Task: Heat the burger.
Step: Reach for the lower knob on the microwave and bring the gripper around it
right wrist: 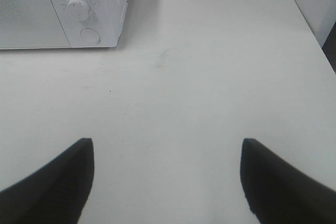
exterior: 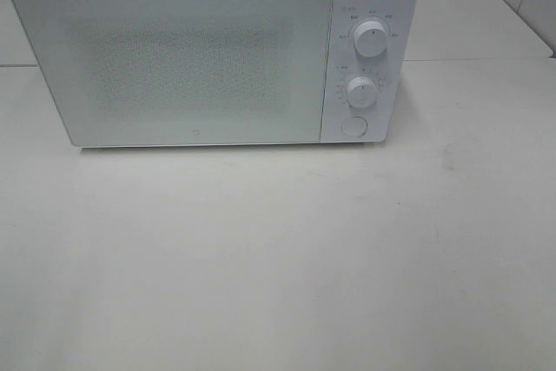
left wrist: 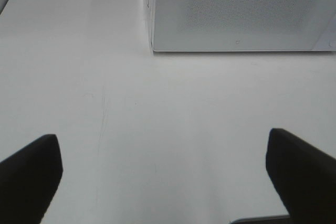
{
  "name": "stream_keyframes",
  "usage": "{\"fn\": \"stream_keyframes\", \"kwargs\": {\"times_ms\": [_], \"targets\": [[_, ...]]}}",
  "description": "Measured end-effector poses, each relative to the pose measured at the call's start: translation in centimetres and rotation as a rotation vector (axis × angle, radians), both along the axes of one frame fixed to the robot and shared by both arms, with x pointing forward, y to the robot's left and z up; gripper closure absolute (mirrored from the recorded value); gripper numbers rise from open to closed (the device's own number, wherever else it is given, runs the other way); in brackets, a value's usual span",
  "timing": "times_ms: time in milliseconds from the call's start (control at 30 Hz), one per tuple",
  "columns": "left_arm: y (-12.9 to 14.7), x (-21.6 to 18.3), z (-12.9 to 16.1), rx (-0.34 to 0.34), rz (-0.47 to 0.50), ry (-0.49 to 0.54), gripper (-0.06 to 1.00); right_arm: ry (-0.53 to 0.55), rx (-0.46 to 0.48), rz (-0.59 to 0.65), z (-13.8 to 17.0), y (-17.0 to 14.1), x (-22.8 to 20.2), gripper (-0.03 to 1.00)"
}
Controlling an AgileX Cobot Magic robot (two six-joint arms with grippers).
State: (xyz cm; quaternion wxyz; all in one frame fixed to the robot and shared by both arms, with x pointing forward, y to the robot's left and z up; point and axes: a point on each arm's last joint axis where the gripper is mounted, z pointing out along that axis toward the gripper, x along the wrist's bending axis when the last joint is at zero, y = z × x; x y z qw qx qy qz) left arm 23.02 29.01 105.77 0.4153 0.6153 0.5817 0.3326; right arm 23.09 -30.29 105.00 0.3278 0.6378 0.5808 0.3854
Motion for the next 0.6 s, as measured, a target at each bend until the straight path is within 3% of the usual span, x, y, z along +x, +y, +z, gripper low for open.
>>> {"fn": "stream_keyframes", "kwargs": {"times_ms": [600], "targets": [[0.0, 0.0, 0.0, -0.002, 0.000, 0.000, -0.03, -0.024, 0.000, 0.003, 1.5, 0.1, 1.3, 0.21]]}}
